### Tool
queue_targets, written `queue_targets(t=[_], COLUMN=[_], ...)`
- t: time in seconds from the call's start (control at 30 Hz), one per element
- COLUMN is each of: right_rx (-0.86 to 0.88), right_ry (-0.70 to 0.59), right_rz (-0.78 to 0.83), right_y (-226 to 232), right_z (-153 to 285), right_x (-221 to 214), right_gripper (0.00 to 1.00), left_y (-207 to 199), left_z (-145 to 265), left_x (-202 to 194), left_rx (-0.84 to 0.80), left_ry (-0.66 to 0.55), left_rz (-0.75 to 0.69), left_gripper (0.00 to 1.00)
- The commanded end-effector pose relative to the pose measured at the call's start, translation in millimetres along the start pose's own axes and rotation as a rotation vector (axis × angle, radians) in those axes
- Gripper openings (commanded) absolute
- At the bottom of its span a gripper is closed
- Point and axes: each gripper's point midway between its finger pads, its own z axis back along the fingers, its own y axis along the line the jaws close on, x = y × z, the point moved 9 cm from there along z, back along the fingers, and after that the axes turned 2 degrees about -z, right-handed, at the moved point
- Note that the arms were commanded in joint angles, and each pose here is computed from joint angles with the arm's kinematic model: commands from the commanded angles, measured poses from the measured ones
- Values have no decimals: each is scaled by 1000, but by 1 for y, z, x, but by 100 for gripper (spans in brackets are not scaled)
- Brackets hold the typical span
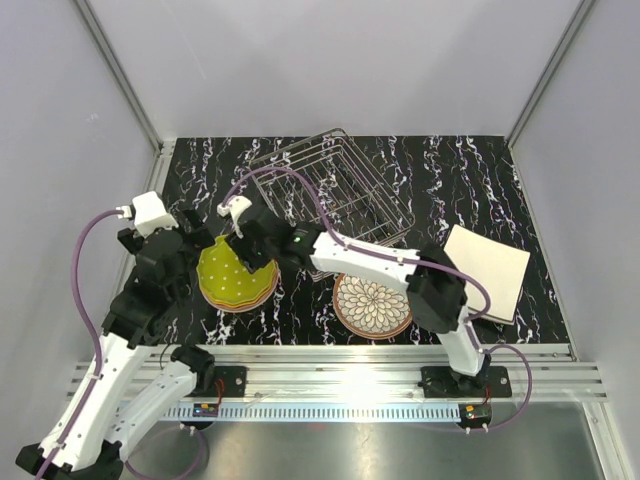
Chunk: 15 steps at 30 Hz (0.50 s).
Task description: Load the plates into the dish rack
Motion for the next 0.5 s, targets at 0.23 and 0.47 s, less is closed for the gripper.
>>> queue_targets(t=[0.23, 0.47], right_rx=[-445, -459], right_ry=[136, 176], right_rz=[-147, -210], right_y=[-30, -30], right_z=[-15, -26], right_x=[-26, -42], right_gripper=[53, 51], left_y=[-6, -9], left_z=[-1, -2], left_x=[4, 3], left_rx=[-37, -55], left_ry=[-12, -4], left_rz=[22, 19], left_gripper=[99, 99])
